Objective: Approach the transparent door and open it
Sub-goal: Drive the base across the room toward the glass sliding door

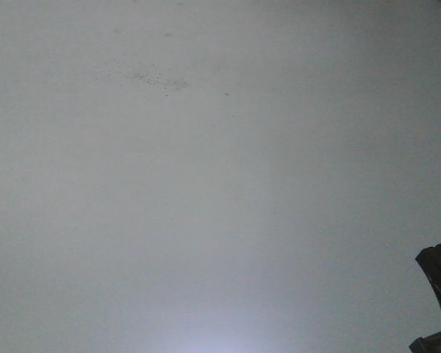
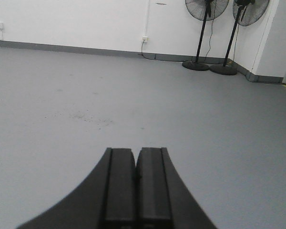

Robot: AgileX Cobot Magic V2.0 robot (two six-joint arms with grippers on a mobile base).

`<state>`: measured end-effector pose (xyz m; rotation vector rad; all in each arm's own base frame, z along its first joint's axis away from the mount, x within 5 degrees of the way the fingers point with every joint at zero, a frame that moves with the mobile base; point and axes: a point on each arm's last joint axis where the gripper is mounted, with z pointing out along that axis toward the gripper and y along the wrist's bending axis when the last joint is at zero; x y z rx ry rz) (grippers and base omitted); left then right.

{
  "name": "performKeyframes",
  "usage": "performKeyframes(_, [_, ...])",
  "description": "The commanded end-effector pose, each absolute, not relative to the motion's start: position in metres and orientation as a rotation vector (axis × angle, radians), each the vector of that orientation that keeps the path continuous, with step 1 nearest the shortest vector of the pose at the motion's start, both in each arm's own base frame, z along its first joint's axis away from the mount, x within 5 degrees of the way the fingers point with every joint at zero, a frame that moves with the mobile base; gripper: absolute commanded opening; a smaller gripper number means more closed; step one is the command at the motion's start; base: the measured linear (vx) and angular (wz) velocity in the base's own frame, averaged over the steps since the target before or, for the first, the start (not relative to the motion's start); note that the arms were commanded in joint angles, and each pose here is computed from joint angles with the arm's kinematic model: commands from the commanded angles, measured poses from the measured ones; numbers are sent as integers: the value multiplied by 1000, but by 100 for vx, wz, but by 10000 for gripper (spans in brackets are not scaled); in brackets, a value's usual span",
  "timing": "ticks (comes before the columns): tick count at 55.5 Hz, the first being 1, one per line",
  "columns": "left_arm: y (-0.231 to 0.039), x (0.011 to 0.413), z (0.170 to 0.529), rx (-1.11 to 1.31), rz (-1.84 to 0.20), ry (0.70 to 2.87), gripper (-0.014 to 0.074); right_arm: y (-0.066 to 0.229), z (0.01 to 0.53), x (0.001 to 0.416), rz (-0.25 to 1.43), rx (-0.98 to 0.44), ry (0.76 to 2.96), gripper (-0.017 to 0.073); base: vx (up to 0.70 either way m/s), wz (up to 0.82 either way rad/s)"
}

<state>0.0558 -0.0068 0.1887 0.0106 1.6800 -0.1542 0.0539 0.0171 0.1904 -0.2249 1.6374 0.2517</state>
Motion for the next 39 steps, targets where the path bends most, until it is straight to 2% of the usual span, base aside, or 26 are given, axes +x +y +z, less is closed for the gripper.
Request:
performKeyframes(1, [-6, 54, 204, -4, -163, 1561, 0, 16, 198, 54, 247, -207, 1543, -1, 0, 0])
performKeyframes(39, [-6, 54, 204, -4, -163, 1561, 0, 16, 198, 54, 247, -207, 1543, -1, 0, 0])
